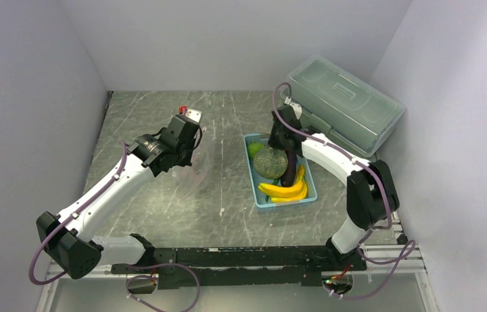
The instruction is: Place the food in the zip-top bag and seal the zipper
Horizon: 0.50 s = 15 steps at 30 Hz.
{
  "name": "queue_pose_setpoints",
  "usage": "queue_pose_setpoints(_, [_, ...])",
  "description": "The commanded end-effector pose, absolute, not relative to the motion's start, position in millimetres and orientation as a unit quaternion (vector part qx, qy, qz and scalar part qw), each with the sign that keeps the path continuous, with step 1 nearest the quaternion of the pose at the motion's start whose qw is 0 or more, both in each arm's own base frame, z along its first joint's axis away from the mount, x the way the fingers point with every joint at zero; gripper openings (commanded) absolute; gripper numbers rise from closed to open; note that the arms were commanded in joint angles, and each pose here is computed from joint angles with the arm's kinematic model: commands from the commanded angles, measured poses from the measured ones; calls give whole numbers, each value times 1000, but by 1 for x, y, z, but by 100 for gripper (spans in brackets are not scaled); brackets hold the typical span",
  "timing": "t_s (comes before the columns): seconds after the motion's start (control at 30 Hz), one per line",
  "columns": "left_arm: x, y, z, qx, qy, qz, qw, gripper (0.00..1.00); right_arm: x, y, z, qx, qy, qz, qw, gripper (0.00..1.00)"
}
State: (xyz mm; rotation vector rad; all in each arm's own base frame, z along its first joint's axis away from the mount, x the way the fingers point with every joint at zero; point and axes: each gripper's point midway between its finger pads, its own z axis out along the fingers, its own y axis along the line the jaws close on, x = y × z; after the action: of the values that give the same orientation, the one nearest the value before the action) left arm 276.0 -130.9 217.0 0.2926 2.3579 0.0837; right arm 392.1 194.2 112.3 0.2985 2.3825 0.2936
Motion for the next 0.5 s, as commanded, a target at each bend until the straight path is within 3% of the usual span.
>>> queue_pose_setpoints(0.0, [277, -133, 227, 118, 911, 24, 394, 0, 400, 189, 162, 125, 888, 143, 419, 0])
queue_pose_setpoints(0.47, [278, -133, 227, 117, 911, 24, 394, 0, 381, 191, 215, 108, 841, 195, 493, 0])
